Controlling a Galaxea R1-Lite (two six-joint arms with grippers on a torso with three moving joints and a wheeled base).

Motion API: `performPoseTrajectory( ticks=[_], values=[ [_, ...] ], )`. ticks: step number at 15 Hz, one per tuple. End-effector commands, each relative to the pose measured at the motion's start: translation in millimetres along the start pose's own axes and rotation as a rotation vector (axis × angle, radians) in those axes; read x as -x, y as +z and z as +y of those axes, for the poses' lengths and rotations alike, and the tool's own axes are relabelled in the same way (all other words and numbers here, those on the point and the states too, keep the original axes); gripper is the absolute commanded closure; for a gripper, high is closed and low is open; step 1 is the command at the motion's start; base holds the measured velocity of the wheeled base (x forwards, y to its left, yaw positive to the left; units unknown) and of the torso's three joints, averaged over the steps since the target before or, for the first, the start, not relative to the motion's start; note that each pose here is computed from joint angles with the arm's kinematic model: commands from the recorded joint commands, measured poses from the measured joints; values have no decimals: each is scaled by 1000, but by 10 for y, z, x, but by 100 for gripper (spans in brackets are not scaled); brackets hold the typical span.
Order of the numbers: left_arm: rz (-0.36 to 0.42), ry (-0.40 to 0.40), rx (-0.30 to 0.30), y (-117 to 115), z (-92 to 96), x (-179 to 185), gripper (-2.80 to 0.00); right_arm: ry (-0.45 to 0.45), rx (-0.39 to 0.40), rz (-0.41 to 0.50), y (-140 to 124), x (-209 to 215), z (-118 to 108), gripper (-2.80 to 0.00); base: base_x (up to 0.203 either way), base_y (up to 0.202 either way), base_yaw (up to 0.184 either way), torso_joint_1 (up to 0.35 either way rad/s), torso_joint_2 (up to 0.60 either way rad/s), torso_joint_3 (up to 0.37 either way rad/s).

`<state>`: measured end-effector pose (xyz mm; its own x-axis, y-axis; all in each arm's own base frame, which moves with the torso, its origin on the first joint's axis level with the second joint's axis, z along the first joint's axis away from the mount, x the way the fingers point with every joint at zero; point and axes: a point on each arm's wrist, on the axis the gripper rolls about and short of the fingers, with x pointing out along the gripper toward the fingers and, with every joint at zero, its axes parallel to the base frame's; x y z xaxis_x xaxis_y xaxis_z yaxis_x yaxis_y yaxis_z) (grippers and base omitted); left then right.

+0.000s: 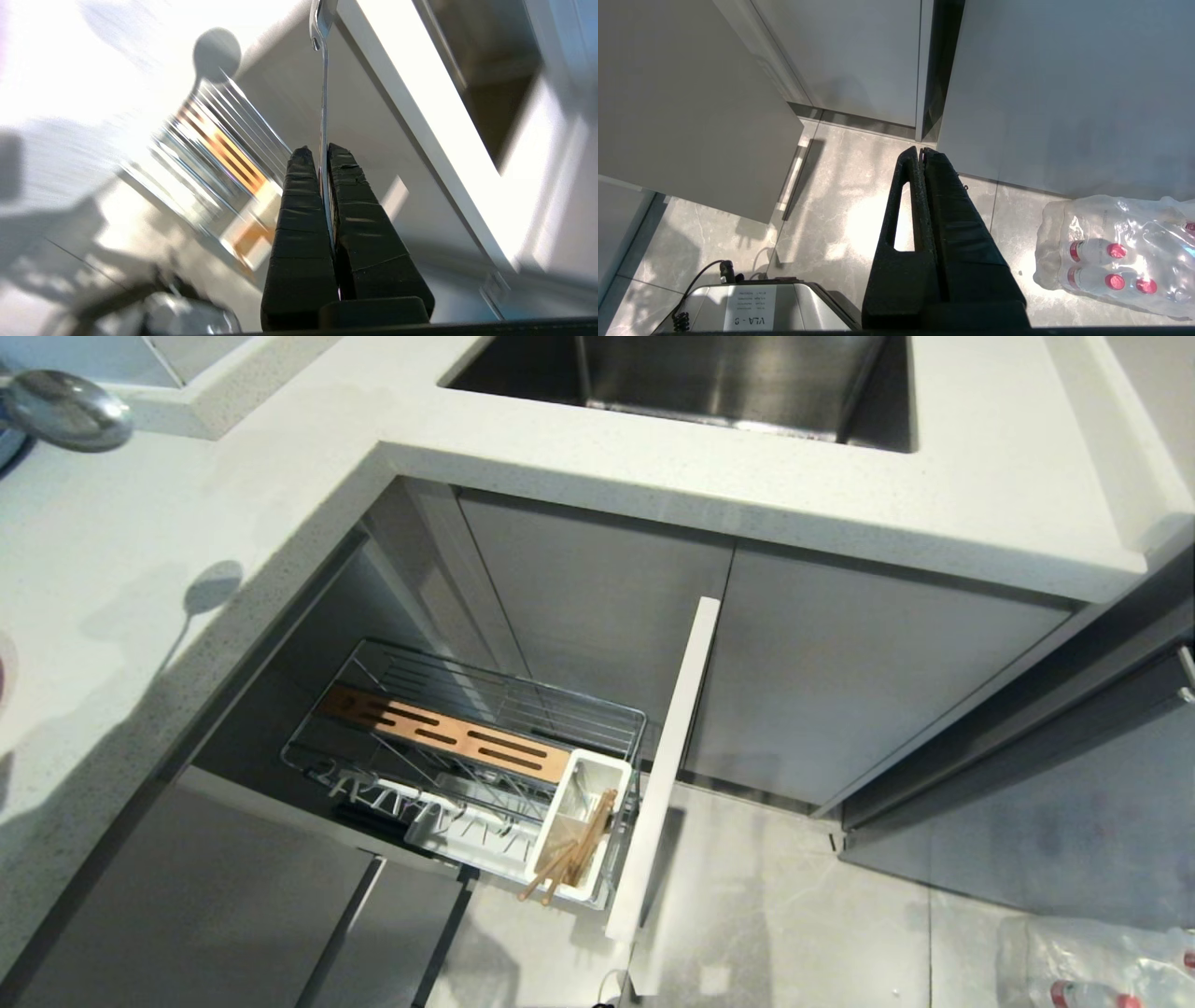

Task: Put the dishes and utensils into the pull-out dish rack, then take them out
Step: Take the spoon out of the cupboard

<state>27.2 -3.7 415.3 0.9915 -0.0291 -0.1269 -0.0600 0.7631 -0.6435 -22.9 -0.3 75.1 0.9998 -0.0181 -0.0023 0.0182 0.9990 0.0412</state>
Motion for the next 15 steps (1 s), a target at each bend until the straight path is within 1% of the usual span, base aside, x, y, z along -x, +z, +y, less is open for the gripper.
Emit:
performPoseTrajectory(
  ticks=[1,3,6,8,11,13,15],
  values=[
    [-95,51,11,60,92,174,0,0,0,2,-4,-2,0,0,0,0,0,0,0,0],
    [-165,127,3,59,137,233,0,0,0,2,-4,-2,0,0,0,0,0,0,0,0],
    [-289,299,6,21,185,271,0,0,0,2,-4,-2,0,0,0,0,0,0,0,0],
    [-351,417,10,-17,213,243,0,0,0,2,-4,-2,0,0,0,0,0,0,0,0],
    [-420,582,25,-20,248,92,0,0,0,2,-4,-2,0,0,0,0,0,0,0,0],
    [-436,690,43,1,318,-118,0,0,0,2,-4,-2,0,0,0,0,0,0,0,0],
    [-443,742,70,23,413,-362,0,0,0,2,-4,-2,0,0,0,0,0,0,0,0]
  ],
)
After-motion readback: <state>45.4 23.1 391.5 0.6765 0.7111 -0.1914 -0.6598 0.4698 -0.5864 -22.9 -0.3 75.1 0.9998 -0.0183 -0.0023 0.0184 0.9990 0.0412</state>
